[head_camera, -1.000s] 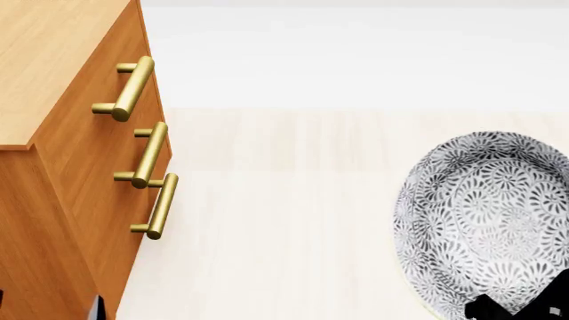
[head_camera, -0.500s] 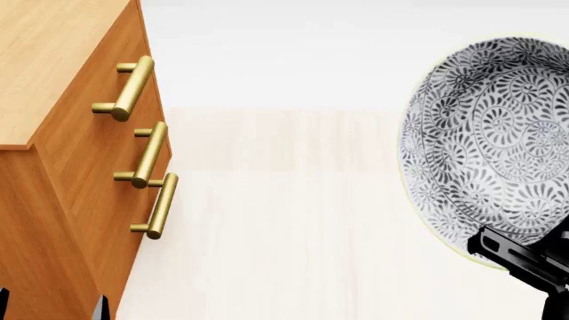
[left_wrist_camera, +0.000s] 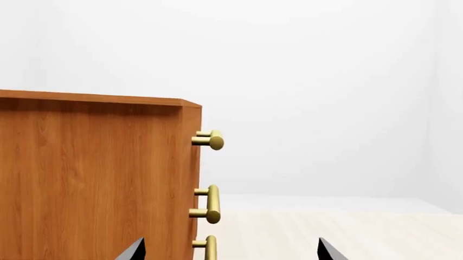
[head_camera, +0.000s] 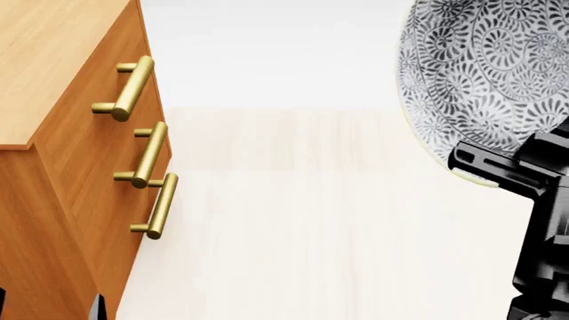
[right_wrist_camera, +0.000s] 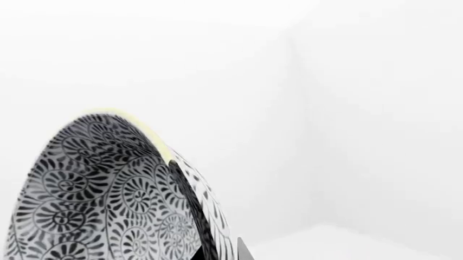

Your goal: Put the bowl on top of the cabinet.

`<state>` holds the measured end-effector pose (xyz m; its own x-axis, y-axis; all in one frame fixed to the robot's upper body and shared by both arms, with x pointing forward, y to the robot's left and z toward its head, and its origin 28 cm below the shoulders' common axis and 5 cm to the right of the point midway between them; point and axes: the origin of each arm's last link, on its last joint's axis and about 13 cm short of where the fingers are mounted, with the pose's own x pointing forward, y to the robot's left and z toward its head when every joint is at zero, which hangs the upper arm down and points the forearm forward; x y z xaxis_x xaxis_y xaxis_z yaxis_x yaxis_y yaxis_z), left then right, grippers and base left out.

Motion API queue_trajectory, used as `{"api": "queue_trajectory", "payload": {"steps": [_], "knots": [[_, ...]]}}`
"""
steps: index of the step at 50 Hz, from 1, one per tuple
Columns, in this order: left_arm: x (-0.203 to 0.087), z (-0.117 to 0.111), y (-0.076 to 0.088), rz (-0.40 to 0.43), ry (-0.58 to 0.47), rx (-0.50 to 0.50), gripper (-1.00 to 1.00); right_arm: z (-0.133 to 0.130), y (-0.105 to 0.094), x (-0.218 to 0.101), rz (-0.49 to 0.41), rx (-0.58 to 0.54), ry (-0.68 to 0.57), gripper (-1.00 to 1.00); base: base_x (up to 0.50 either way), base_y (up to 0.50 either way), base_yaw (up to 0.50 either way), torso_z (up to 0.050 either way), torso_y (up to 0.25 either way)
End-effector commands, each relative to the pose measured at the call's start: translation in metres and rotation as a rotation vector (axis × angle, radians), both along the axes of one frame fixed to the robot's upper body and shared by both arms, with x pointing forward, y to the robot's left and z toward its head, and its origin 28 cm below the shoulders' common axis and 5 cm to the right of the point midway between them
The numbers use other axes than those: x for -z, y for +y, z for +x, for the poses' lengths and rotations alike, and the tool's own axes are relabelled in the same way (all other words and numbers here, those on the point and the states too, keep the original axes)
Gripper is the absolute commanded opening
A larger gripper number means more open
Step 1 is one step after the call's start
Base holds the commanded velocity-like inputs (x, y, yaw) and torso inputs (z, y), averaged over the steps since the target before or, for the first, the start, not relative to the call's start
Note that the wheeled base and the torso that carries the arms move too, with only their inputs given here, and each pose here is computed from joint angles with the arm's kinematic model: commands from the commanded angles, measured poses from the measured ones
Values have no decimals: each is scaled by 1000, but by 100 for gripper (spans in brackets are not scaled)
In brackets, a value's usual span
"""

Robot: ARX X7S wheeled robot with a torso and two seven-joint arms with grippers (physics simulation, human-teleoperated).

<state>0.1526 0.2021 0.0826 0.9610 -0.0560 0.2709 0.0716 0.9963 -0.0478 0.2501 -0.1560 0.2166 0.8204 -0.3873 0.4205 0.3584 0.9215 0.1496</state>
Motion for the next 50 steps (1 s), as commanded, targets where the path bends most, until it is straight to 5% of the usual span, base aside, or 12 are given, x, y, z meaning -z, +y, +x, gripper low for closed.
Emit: {"api": "queue_trajectory", "payload": {"steps": [1,25,50], "knots": [[0,0,0,0,1,-2,100,27,-2,-17,-114,64,-6,-100,0,0,0,0,0],[2,2,0,-2,9,2,100,86,0,-49,-317,169,32,-100,0,0,0,0,0],[2,3,1,-3,12,0,100,104,-9,-60,-381,-78,22,-100,0,0,0,0,0]]}}
